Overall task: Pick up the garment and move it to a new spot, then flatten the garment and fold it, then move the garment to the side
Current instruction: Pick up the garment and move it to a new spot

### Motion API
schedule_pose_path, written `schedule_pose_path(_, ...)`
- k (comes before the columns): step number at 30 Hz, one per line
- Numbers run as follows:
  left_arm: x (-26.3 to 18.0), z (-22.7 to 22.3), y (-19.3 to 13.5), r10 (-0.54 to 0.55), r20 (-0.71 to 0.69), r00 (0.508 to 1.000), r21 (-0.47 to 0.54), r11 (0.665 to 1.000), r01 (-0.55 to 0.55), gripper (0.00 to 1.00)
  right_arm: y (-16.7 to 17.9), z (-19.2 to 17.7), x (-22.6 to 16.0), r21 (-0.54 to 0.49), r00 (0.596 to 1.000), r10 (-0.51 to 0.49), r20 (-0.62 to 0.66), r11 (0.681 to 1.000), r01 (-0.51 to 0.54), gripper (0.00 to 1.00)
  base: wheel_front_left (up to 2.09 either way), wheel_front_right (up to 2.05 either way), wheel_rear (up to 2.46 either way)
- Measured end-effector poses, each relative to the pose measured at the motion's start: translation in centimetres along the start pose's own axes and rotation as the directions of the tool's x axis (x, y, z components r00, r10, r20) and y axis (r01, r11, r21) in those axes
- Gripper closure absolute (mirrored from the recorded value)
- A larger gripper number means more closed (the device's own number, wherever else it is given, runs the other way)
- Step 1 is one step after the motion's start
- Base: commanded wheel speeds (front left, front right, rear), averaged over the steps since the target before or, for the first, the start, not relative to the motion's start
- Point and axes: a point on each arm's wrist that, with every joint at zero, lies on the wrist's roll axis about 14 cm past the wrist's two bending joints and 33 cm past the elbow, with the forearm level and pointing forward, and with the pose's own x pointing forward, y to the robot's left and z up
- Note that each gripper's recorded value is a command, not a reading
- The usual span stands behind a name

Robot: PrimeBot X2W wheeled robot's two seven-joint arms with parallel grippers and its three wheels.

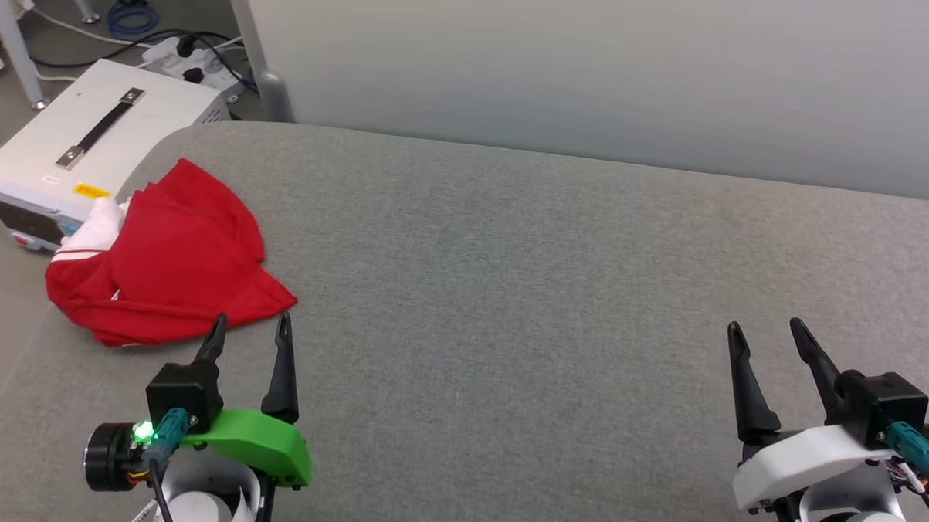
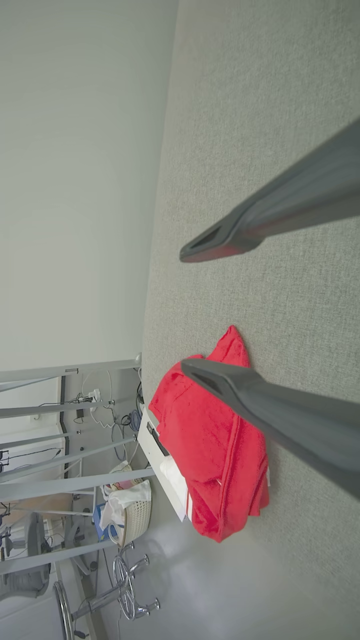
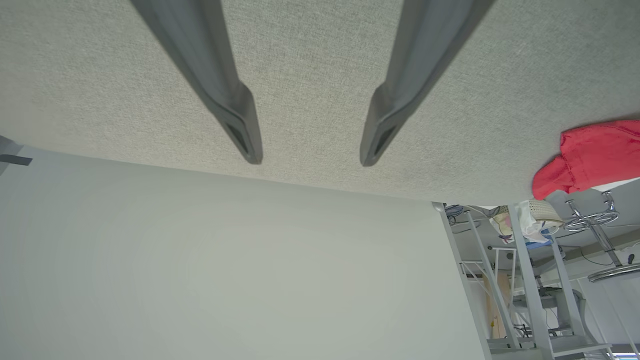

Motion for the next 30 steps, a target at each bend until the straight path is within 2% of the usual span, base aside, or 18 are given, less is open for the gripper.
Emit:
schedule_pose_path(12,-2.9,0.4,5.9,0.171,0.02,0.985,-0.001,0.985,-0.171,0.0,6.0,0.3,2.9,-0.011,0.983,0.186,0.013,0.983,-0.186,0.0,0.0,0.0,0.0)
schedule_pose_path(21,-6.0,0.5,10.4,0.31,0.03,0.95,-0.001,0.951,-0.31,0.0,11.0,0.4,4.3,-0.012,0.942,0.335,0.024,0.942,-0.335,0.0,0.0,0.0,0.0)
schedule_pose_path(30,-8.7,0.5,13.2,0.4,0.037,0.916,0.005,0.916,-0.401,0.0,15.2,0.8,4.9,0.003,0.894,0.446,0.042,0.895,-0.446,0.0,0.0,0.0,0.0)
